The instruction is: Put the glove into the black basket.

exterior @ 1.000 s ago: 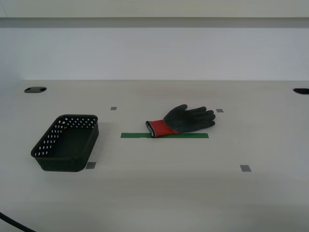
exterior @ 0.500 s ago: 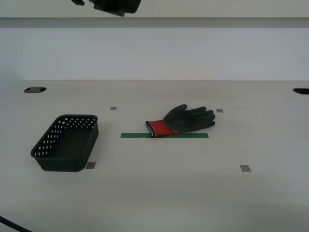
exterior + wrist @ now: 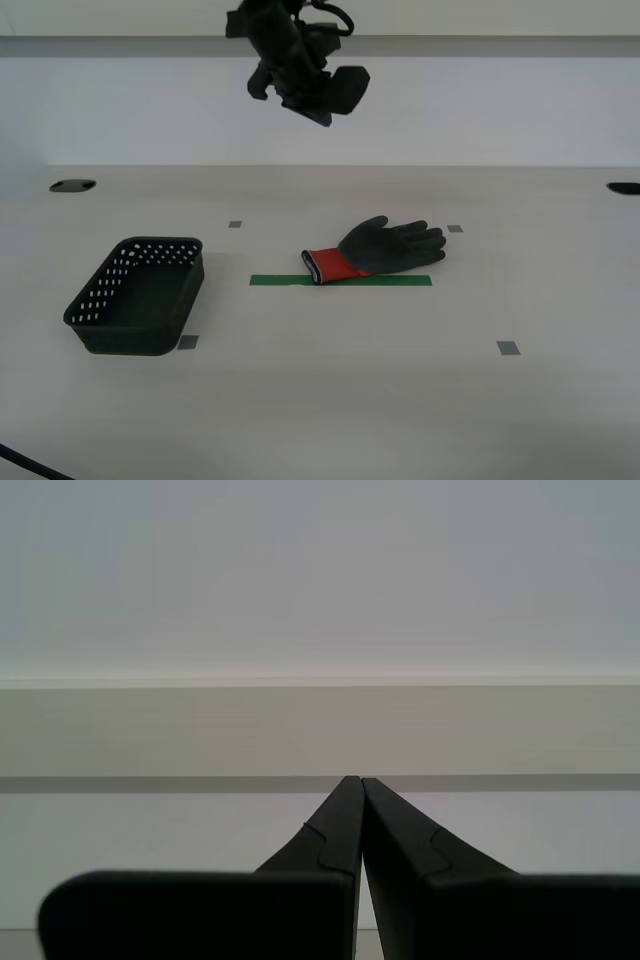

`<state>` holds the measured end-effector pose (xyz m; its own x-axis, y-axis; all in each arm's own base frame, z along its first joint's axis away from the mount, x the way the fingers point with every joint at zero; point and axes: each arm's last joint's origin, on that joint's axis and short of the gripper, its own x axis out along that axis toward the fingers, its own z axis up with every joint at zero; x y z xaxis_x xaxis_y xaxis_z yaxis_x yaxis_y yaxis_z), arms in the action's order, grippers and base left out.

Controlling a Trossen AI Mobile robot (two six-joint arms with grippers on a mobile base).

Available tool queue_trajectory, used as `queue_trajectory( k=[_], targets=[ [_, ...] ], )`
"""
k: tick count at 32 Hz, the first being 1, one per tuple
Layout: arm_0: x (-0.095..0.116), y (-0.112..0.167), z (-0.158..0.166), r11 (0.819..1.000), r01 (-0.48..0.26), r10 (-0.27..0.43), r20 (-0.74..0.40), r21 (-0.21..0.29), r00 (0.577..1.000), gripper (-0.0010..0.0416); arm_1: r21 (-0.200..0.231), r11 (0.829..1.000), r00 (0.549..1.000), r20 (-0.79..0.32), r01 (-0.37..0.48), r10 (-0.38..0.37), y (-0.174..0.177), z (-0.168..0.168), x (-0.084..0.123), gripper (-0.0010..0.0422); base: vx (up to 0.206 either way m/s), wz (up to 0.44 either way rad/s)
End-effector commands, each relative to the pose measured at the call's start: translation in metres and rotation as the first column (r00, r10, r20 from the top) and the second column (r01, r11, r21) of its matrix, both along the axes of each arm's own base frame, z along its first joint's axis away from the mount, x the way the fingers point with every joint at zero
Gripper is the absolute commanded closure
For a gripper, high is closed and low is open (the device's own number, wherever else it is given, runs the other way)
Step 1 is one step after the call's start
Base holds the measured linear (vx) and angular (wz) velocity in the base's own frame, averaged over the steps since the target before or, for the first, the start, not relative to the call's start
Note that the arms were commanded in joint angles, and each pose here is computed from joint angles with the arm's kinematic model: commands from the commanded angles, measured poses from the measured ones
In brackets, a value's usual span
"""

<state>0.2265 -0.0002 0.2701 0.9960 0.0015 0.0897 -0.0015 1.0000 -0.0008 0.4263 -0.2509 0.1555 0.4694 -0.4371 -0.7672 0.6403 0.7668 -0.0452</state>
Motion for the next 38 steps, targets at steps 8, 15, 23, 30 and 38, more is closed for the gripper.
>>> queue_trajectory(
  k=[8,15,23,30,38],
  targets=[
    [0.0,0.0,0.001,1.0,-0.002,0.002,0.004,0.0,1.0,0.0405,0.055,0.997,0.99,-0.139,0.044,-0.036,-0.05,-0.063,0.014,0.0412,0.0,0.0],
    [0.0,0.0,0.001,1.0,-0.002,0.002,0.003,0.0,1.0,0.0405,0.121,0.984,0.962,-0.257,0.13,-0.096,-0.1,-0.105,0.003,0.0412,0.0,0.0],
    [0.0,0.0,0.0,1.0,-0.002,0.002,-0.003,0.0,1.0,0.0405,0.118,0.956,0.946,-0.22,0.27,-0.24,-0.14,-0.13,-0.031,0.0361,0.0,0.0],
    [0.0,0.0,-0.001,1.0,-0.001,0.001,-0.015,0.0,1.0,0.0405,0.323,0.946,0.998,-0.056,-0.017,0.037,-0.129,-0.131,-0.022,0.0228,0.0,0.0],
    [0.0,0.0,-0.001,1.0,-0.001,0.001,-0.018,0.0,1.0,0.0405,0.229,0.959,0.94,-0.254,-0.169,0.227,-0.096,-0.137,-0.003,0.0105,0.0,0.0]
  ],
)
